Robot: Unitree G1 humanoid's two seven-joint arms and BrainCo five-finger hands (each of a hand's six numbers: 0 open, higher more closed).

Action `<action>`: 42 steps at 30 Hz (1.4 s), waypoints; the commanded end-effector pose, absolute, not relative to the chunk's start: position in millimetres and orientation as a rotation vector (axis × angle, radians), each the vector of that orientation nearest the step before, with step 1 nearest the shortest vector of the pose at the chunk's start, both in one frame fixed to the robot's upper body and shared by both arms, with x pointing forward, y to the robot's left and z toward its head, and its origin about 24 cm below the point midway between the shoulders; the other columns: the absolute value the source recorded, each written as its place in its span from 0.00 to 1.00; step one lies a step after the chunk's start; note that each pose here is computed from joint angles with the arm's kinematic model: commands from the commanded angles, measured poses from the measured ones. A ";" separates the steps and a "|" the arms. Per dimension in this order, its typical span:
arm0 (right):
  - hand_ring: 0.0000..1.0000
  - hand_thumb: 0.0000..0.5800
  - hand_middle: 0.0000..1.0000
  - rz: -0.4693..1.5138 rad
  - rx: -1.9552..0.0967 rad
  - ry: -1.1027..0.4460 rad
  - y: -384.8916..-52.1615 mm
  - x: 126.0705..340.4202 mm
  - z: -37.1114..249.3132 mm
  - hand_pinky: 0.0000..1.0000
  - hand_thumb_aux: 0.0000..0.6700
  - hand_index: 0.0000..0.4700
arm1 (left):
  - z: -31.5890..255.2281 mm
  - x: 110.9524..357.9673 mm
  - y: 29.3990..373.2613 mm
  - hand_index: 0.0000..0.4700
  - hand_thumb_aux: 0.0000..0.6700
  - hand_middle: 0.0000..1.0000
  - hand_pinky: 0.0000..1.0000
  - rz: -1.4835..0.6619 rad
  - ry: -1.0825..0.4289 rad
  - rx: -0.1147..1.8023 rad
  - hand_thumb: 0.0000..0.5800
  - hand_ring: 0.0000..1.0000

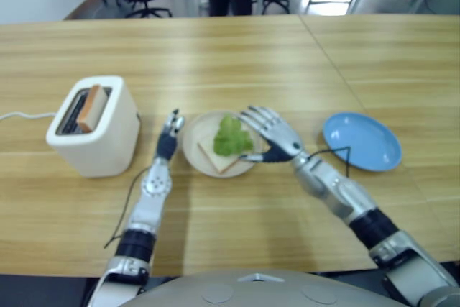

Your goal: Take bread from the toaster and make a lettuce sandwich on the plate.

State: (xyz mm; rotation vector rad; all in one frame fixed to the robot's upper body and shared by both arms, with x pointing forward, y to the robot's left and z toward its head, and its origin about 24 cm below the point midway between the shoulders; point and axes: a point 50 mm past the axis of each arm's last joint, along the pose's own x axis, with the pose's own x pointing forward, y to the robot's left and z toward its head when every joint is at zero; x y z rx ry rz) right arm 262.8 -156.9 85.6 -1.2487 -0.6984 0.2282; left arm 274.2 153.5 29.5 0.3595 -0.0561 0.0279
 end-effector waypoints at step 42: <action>0.00 0.00 0.00 -0.270 -0.710 -0.381 -266.0 236.3 91.6 0.00 0.00 0.00 | 122.2 248.4 329.7 0.00 0.00 0.00 0.00 0.284 0.353 1.461 0.00 0.00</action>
